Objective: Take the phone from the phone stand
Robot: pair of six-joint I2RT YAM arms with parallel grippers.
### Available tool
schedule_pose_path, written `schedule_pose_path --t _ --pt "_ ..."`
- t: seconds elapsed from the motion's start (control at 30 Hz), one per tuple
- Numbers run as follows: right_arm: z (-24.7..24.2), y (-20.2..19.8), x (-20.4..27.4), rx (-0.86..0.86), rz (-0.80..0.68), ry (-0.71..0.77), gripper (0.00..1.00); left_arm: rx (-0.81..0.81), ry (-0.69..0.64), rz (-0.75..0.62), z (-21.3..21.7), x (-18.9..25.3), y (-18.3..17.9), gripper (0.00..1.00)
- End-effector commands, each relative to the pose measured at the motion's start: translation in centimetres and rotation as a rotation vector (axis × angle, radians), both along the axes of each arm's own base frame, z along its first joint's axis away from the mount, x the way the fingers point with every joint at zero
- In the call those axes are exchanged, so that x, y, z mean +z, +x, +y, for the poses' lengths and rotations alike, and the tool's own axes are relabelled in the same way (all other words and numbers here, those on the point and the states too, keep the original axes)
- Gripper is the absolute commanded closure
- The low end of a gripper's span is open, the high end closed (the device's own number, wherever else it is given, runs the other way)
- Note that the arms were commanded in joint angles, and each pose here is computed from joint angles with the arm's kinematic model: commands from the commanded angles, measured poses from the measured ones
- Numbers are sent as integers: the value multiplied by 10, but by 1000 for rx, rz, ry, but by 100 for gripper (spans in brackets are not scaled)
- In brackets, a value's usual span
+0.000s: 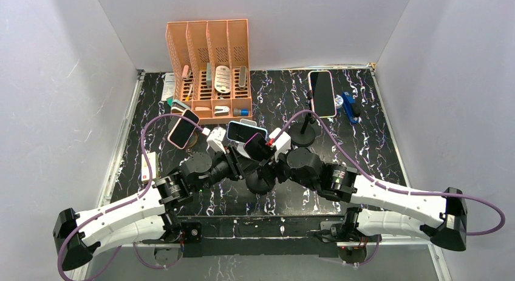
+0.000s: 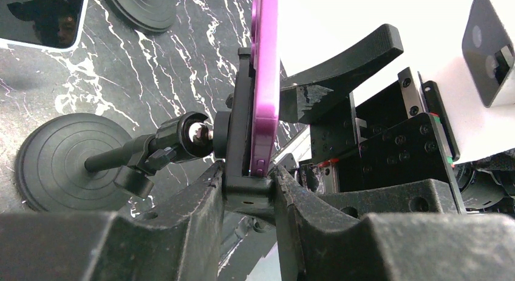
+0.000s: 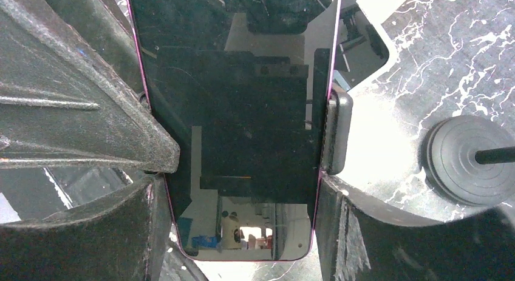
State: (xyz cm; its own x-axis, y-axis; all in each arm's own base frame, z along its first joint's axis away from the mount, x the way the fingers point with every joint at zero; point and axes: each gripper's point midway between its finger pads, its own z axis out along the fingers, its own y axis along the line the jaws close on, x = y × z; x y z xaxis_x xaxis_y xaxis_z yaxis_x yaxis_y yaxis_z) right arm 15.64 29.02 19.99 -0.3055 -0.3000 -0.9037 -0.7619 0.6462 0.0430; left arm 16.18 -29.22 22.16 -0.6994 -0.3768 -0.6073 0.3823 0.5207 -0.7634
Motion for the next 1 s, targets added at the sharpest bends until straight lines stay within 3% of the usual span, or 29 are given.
schedule_pose_path --t 0.0,0.07,0.3,0.5,0.67,0.97 --pt "-5 10 7 -64 -27 38 28 20 127 49 13 -39 -2 100" --pt "-5 9 7 -64 -26 39 34 5 125 41 12 -37 -4 98" --pt "-6 6 7 -50 -18 43 47 -17 86 -24 15 -22 -7 68" --pt "-4 4 8 -36 -12 44 47 -37 57 -52 10 -10 -8 43" --pt "-1 3 6 -25 -4 36 47 -47 47 -60 7 -6 -7 37" --pt "3 -1 9 -4 8 53 47 -58 -6 -85 -4 9 -4 37"
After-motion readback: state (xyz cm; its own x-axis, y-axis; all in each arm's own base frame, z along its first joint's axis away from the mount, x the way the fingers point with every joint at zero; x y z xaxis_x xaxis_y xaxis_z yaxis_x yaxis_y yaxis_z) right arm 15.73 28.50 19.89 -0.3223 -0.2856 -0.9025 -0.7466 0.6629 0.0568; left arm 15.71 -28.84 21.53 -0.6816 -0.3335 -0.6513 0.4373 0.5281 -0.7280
